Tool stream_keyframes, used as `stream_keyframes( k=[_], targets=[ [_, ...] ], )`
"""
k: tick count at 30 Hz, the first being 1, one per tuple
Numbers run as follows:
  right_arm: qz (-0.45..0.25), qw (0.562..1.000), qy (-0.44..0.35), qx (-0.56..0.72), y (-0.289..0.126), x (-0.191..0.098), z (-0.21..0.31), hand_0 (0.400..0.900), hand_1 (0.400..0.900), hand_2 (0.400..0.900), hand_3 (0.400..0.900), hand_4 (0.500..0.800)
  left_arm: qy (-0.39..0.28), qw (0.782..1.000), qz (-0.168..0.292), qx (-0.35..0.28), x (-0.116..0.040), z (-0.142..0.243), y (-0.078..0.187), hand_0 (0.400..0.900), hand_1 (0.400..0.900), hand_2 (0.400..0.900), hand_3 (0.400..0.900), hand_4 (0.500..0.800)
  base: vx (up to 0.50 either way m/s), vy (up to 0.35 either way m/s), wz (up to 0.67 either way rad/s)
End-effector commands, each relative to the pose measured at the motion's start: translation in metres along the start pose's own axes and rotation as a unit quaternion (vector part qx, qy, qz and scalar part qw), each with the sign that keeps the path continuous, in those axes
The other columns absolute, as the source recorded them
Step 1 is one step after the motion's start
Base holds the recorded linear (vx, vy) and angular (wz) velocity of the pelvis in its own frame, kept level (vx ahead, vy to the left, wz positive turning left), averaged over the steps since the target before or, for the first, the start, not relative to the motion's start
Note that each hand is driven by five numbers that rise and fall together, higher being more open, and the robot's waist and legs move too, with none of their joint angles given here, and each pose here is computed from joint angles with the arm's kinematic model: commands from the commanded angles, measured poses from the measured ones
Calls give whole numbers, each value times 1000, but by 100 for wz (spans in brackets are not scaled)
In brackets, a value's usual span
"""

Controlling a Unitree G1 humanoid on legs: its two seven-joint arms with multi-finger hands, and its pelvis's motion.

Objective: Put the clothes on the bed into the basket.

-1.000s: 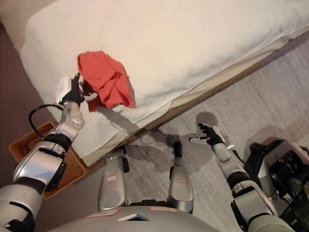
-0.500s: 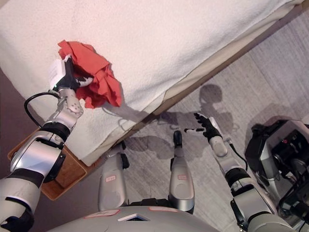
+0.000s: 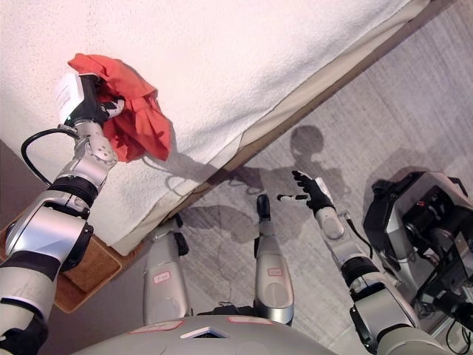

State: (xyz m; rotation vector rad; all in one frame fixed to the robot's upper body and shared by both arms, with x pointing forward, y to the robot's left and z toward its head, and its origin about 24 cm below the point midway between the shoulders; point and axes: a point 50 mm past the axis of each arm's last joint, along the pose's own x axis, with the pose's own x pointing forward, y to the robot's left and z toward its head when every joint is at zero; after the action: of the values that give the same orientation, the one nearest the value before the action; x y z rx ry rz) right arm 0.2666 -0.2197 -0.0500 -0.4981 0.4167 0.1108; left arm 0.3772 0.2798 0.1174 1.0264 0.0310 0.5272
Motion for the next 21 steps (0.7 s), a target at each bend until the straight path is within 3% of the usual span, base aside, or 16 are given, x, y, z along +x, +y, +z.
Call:
stream_keyframes(
  k=[1,10,17,21],
  targets=[
    [-47,998,-24,-18,-34,-8,0,900,900,900,900,800,-29,999,12,-28,8,24,5,400,400,400,400,500,0,0,0],
    [-50,998,-6,-27,-39,-7,-5,900,900,900,900,800,-4,999,-22,-45,-1,7,-6,400,400,400,400,500,41,-4,1],
    [-41,998,45,-27,-36,-8,-22,900,900,900,900,800,45,995,-63,-58,-22,-35,-20,400,400,400,400,500,106,-17,18],
    [-39,995,83,-26,-35,-11,-36,900,900,900,900,800,84,992,-88,-24,-39,-72,-23,400,400,400,400,500,78,-23,19]
  ],
)
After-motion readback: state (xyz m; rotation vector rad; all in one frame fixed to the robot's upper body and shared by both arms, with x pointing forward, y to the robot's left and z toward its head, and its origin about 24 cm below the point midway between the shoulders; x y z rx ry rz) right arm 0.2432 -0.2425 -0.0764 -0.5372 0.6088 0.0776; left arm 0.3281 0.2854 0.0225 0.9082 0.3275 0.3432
